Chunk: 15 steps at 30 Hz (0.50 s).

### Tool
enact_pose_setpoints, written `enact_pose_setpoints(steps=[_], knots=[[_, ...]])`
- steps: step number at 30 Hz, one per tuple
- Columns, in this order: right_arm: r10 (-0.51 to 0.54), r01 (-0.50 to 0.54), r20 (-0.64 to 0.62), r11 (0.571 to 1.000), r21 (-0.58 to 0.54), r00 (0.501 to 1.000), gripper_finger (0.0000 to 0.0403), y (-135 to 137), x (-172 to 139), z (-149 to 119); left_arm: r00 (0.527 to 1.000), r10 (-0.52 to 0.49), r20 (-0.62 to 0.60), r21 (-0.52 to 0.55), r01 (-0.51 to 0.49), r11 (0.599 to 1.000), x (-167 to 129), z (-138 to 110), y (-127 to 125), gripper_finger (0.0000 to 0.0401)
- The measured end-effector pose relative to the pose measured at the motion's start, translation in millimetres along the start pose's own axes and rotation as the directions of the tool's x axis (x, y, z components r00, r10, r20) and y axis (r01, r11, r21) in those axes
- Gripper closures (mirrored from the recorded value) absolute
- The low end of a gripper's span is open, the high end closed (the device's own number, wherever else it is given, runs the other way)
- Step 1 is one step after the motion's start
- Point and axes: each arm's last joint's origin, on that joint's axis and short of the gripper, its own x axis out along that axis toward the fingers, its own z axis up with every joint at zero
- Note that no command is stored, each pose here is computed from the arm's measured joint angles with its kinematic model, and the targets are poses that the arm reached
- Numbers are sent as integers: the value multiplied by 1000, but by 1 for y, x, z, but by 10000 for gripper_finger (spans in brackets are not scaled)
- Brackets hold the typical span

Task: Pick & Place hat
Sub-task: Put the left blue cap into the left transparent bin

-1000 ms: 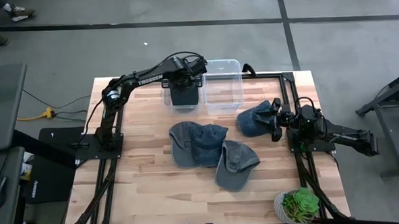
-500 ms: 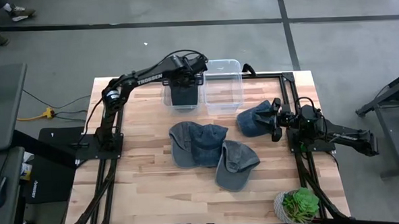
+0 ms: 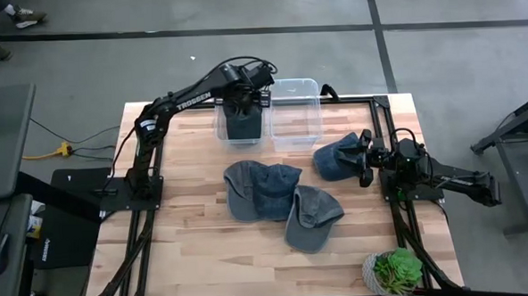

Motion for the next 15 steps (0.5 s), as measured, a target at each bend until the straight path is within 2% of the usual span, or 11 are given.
enact_pose_setpoints(steps=[8, 15], knots=[[0, 0, 0, 1000, 0, 1000, 238, 0, 0, 0, 1000, -28, -10, 67, 29, 997, -41, -14, -8, 199], [0, 0, 0, 1000, 0, 1000, 238, 0, 0, 0, 1000, -13, -21, 89, 15, 996, -68, -51, -20, 199]])
